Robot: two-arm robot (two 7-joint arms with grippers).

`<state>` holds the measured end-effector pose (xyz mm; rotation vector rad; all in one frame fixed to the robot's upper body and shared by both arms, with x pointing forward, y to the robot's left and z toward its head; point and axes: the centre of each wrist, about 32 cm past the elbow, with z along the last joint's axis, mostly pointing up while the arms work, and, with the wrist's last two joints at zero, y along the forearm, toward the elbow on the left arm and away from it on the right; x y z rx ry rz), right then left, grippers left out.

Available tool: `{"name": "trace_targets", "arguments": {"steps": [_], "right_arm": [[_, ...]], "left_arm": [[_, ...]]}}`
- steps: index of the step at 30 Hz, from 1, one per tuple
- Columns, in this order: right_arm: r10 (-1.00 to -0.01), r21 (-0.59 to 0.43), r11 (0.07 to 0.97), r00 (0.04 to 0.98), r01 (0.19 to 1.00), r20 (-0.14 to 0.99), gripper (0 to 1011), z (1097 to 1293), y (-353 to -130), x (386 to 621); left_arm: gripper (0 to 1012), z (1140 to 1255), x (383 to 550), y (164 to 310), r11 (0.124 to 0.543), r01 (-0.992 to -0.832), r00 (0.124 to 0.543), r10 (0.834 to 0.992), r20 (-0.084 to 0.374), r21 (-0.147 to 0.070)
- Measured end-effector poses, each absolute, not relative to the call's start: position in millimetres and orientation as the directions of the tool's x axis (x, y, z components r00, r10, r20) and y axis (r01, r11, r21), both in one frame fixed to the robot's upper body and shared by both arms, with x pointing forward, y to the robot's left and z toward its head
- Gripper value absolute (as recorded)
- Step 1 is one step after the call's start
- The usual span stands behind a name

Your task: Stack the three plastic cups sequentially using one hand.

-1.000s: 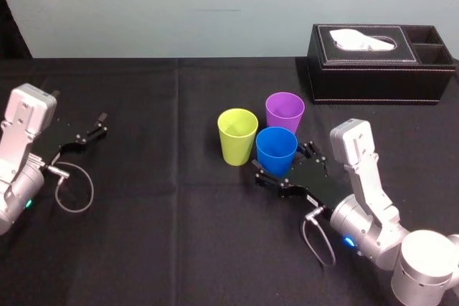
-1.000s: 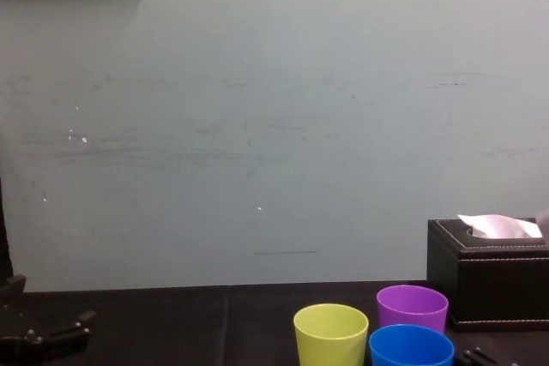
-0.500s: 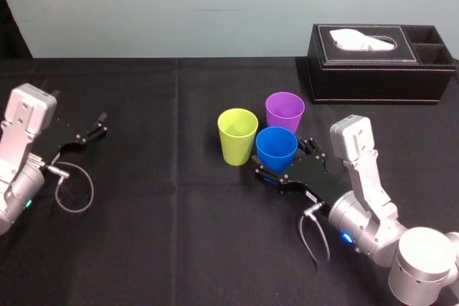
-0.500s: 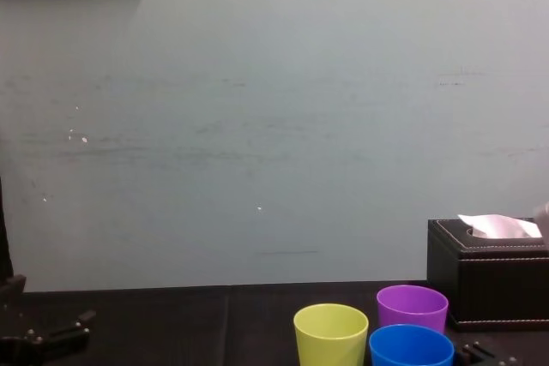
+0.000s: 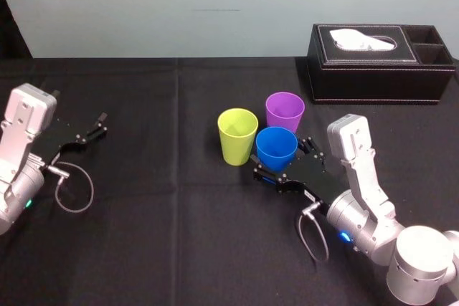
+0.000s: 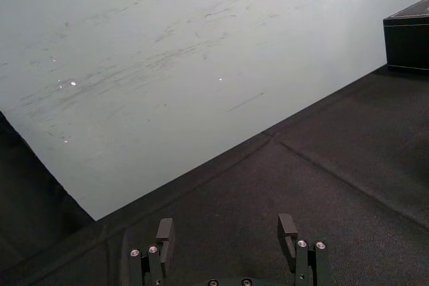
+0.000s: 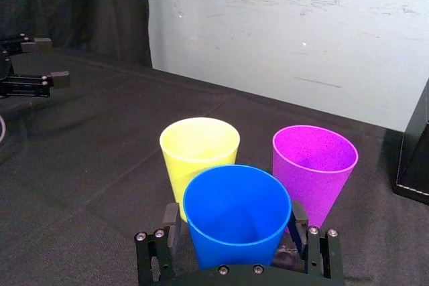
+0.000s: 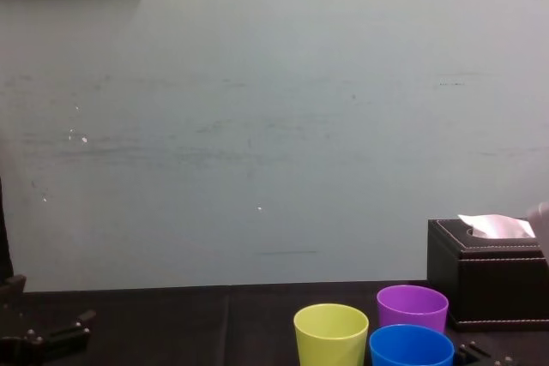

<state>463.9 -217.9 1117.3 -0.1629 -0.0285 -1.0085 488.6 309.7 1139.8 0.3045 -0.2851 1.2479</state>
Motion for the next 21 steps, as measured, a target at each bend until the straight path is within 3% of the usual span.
{"name": "trace_targets", "arguments": {"steps": [21], "right_arm": [[-0.839, -0.122, 0.523, 0.535, 0.843, 0.099, 1004, 1117.0, -218.5, 463.4]], "left_arm": [[1011, 1139.8, 488.6, 309.7, 0.287, -0.955, 0.292, 0.88, 0.374, 0.07]]}}
